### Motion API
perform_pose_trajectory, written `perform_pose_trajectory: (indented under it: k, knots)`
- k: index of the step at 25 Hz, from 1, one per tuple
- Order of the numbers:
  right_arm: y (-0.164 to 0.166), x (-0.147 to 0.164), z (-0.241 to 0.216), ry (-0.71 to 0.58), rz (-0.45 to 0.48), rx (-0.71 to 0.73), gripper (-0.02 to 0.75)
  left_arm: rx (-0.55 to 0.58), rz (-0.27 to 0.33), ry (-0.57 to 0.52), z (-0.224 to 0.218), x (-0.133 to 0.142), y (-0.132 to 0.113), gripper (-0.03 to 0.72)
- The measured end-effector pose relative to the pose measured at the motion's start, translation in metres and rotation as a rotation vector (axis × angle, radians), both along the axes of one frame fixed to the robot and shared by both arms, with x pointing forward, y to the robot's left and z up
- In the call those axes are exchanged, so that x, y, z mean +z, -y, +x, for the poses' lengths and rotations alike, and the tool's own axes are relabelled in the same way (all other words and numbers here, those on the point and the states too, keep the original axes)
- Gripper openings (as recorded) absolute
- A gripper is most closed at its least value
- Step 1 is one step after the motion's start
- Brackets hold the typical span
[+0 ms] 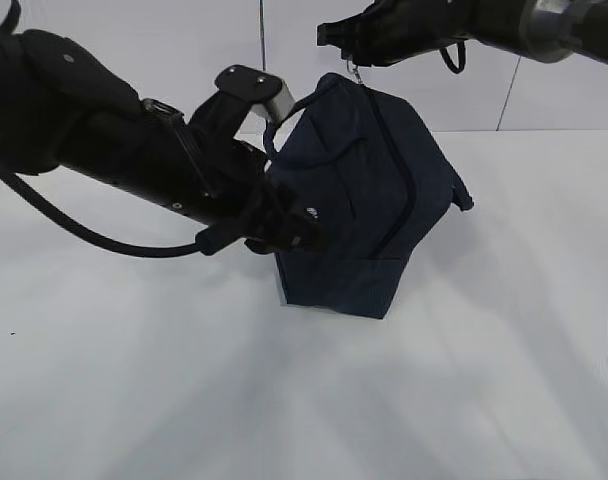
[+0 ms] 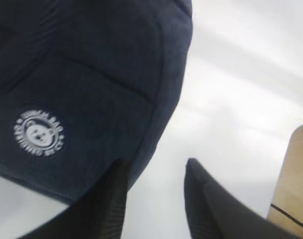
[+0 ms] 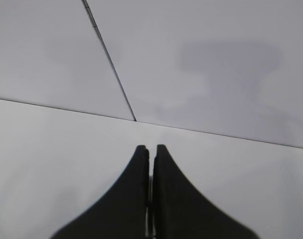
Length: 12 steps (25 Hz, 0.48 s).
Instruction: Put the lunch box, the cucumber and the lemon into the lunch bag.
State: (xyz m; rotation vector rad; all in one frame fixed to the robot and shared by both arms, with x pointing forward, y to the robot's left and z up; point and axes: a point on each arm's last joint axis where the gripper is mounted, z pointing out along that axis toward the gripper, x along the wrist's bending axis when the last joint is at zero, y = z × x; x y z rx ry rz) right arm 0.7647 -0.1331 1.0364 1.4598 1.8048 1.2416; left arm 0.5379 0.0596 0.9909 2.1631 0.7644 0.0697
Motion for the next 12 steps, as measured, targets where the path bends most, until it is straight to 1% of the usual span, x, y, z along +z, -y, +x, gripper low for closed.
perform_pose_trajectory:
  k: [3, 6, 9, 12]
  knots:
    - [0.001, 0.000, 0.000, 0.000, 0.000, -0.002, 0.000, 0.049, -0.021, -0.009, 0.002, 0.013, -0.010, 0.309]
    - [0.001, 0.000, 0.000, -0.002, 0.001, -0.001, 0.000, 0.115, -0.062, -0.020, 0.008, 0.027, -0.019, 0.314]
    - [0.001, 0.000, 0.000, -0.004, 0.001, -0.001, 0.000, 0.144, -0.108, -0.006, 0.015, 0.043, -0.019, 0.319]
    - [0.001, 0.000, 0.000, -0.004, 0.001, -0.001, 0.000, 0.167, -0.179, 0.026, 0.023, 0.065, -0.014, 0.322]
